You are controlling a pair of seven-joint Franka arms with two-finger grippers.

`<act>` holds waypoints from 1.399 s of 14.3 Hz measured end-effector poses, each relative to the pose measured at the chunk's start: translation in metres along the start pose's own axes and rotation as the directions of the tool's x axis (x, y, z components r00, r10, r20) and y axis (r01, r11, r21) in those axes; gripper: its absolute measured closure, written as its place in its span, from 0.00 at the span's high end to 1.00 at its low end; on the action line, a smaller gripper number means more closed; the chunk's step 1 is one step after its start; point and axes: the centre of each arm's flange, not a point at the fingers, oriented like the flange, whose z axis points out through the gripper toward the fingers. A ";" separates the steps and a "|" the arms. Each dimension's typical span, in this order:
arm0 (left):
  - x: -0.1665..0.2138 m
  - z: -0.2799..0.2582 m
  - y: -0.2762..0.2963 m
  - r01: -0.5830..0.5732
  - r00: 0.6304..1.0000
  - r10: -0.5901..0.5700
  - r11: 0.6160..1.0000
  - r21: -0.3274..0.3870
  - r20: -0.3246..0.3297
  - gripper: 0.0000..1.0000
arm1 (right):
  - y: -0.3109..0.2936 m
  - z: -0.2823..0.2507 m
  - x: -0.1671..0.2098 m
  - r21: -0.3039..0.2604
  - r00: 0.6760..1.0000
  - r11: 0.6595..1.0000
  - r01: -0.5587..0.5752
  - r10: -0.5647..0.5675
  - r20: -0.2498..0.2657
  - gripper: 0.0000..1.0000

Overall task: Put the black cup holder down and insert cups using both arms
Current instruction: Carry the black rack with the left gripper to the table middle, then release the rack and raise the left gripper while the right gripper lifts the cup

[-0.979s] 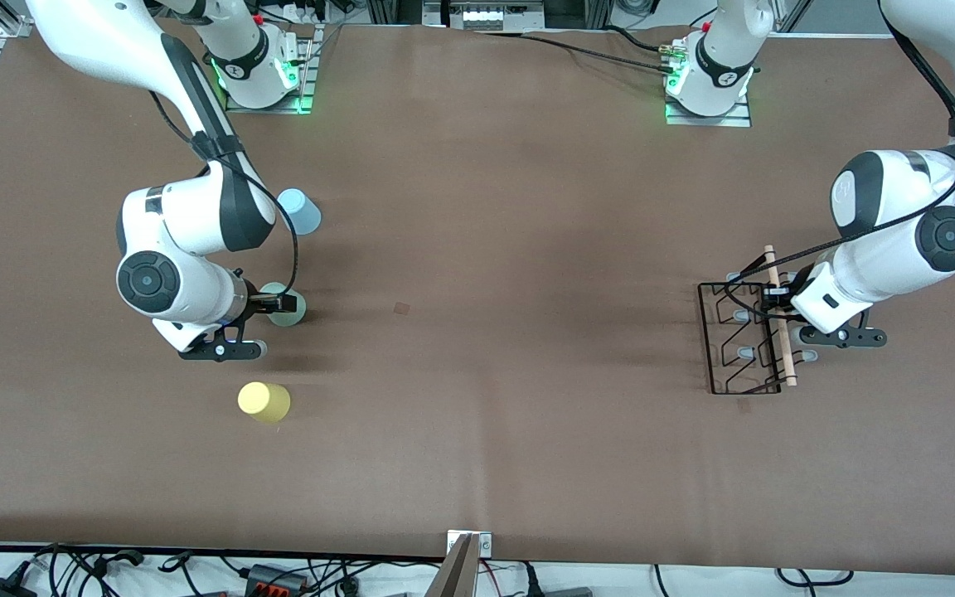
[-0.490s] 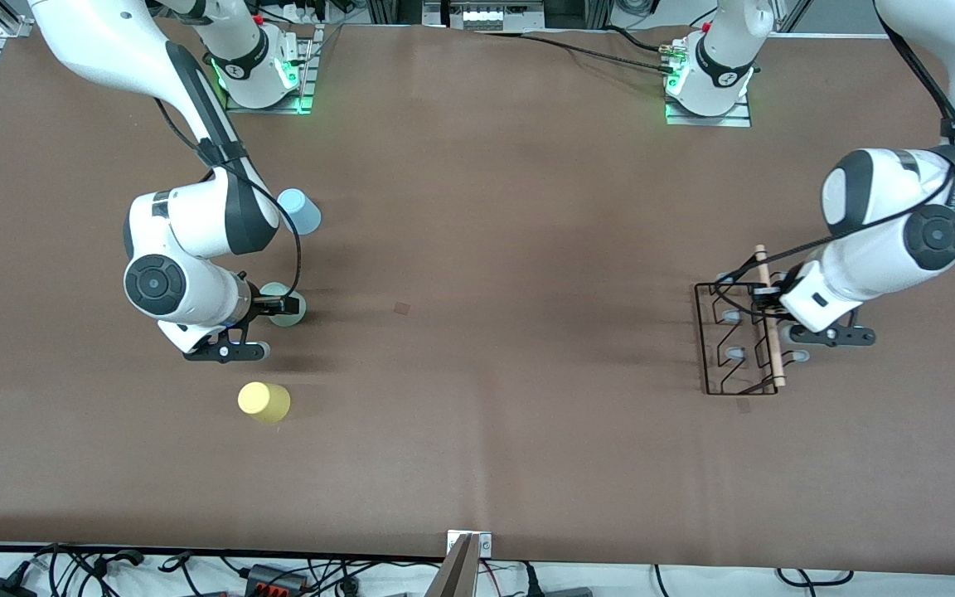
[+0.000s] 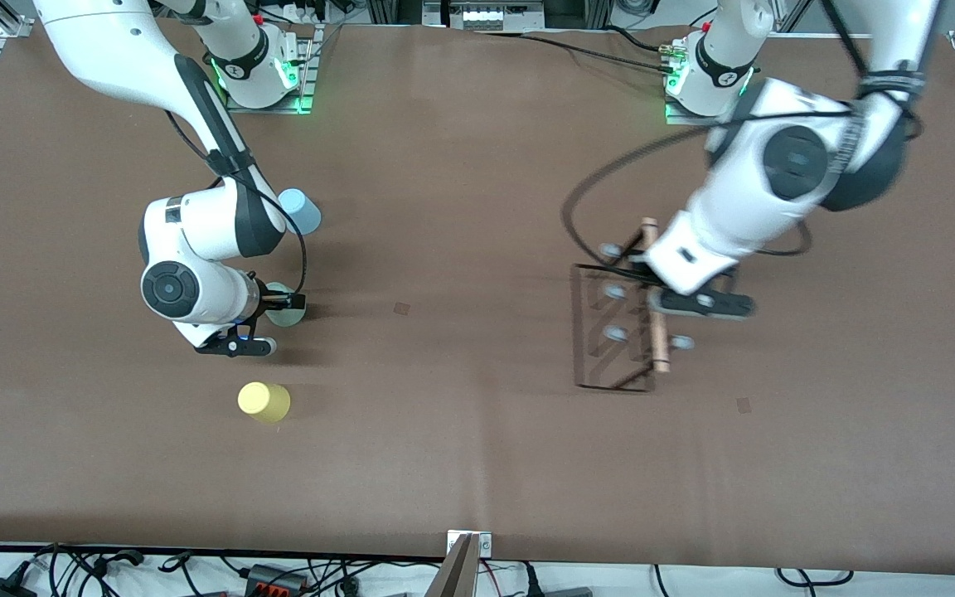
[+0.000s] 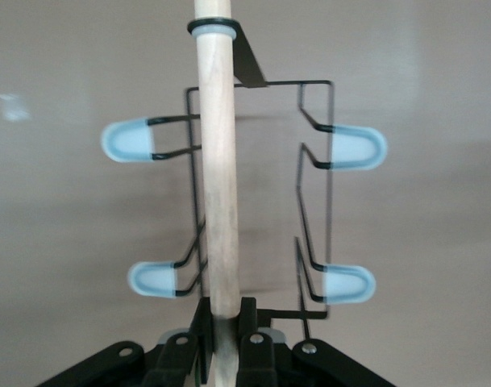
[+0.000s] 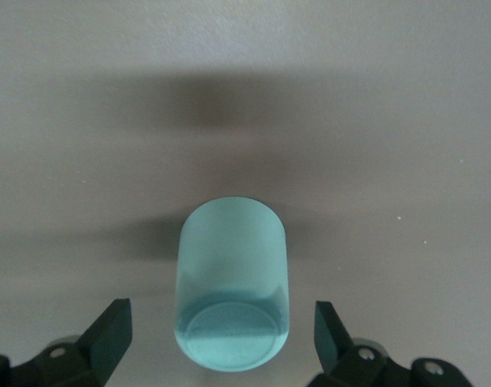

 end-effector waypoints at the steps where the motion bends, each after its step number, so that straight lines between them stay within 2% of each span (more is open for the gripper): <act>1: -0.004 0.006 0.028 0.028 1.000 -0.028 1.000 -0.009 0.005 0.16 | 0.000 0.004 -0.001 0.000 1.000 1.000 -0.005 0.005 0.009 1.00; 4: -0.006 0.041 0.100 0.099 0.994 -0.097 0.995 -0.033 0.040 0.16 | 0.000 0.013 -0.005 0.040 0.999 0.999 -0.035 0.033 0.038 1.00; 8: 0.001 0.093 0.169 0.155 0.986 -0.150 0.986 -0.068 0.078 0.16 | 0.000 0.013 -0.005 0.047 0.998 0.998 -0.041 0.039 0.041 1.00; 12: -0.002 0.129 0.206 0.139 0.988 -0.132 0.985 -0.101 0.077 0.16 | 0.007 0.013 -0.003 0.046 0.998 0.998 -0.052 0.050 0.040 1.00; 15: -0.004 0.131 0.216 0.131 0.990 -0.124 0.985 -0.117 0.064 0.16 | 0.008 0.014 -0.003 0.046 0.998 0.998 -0.054 0.052 0.042 1.00; 16: -0.006 0.131 0.219 0.126 0.991 -0.119 0.985 -0.118 0.061 0.16 | 0.008 0.014 -0.003 0.046 0.998 0.998 -0.054 0.052 0.042 0.93; 18: -0.010 0.132 0.224 0.117 0.992 -0.111 0.986 -0.119 0.056 0.16 | 0.008 0.013 -0.003 0.046 0.998 0.997 -0.054 0.052 0.040 0.69; 20: -0.013 0.132 0.228 0.110 0.993 -0.104 0.987 -0.118 0.050 0.16 | 0.008 0.001 0.001 0.054 0.999 0.997 -0.051 0.051 0.016 0.65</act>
